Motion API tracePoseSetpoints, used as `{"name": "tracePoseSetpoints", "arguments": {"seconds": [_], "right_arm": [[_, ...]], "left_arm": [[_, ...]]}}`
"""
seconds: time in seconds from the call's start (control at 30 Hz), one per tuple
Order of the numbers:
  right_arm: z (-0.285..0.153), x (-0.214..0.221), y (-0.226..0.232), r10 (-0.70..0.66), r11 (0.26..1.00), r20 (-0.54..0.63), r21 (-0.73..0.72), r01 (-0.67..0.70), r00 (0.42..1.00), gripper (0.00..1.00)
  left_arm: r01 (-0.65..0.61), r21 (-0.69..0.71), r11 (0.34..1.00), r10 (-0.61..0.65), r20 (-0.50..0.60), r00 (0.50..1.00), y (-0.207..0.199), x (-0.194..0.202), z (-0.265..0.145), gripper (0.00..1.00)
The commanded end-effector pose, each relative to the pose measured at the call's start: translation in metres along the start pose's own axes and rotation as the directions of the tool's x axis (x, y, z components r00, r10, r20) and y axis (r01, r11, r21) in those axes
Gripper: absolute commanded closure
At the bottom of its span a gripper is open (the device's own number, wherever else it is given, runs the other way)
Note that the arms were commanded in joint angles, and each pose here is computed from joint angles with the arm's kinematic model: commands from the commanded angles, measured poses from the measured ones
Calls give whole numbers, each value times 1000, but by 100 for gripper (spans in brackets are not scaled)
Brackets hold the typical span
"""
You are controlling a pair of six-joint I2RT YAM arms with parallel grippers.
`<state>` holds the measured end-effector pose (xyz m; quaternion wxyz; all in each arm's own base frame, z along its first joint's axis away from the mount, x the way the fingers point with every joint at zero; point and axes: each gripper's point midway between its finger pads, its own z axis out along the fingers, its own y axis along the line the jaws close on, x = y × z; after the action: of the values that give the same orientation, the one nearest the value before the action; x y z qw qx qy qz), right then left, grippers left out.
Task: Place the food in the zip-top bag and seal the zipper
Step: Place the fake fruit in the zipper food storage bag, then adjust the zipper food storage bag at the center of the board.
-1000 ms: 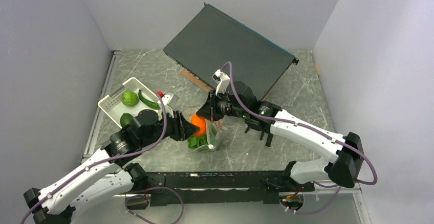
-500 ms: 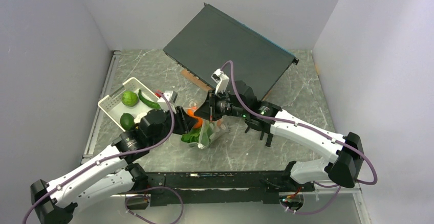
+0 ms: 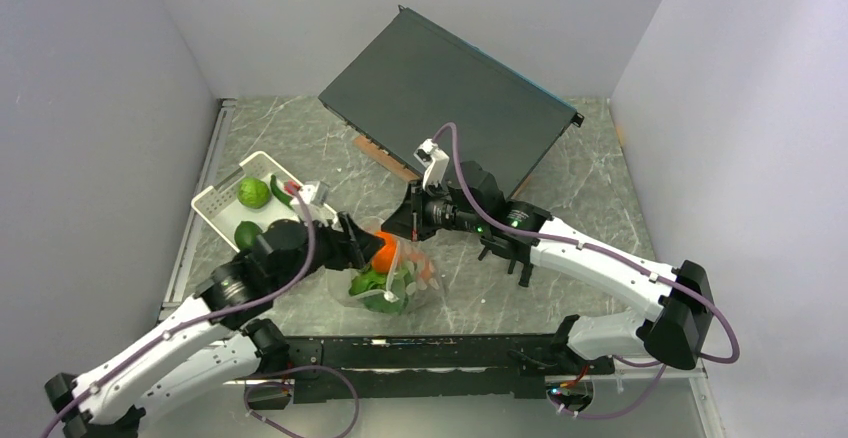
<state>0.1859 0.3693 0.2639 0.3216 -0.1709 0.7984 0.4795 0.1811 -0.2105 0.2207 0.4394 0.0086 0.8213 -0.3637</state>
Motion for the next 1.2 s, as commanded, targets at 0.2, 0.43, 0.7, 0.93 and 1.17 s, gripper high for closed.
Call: {"name": "tracePoseSetpoints", "arguments": {"seconds": [0.2,0.43,0.7,0.93,1.17], "right_arm": [[-12,-28,26,-10,995,90,-93,18,996,100],[-13,-31,27,-15,995,92,-92,23,996,100],[-10,-28,27,-14,996,71,-90,20,997,100],[-4,-22,22,-50,995,49,-89,54,998,100],[-2,-16,11,-256,966,43,50,254,966,100]], "left_arm": [[126,10,992,-126,45,991,8,-9,-78,33],[213,17,977,-213,18,977,29,24,-78,22],[232,-44,972,-235,-72,969,51,66,-51,21],[234,37,972,-229,-109,967,38,74,-38,76],[176,355,918,-211,60,976,-46,-12,-68,100]]}}
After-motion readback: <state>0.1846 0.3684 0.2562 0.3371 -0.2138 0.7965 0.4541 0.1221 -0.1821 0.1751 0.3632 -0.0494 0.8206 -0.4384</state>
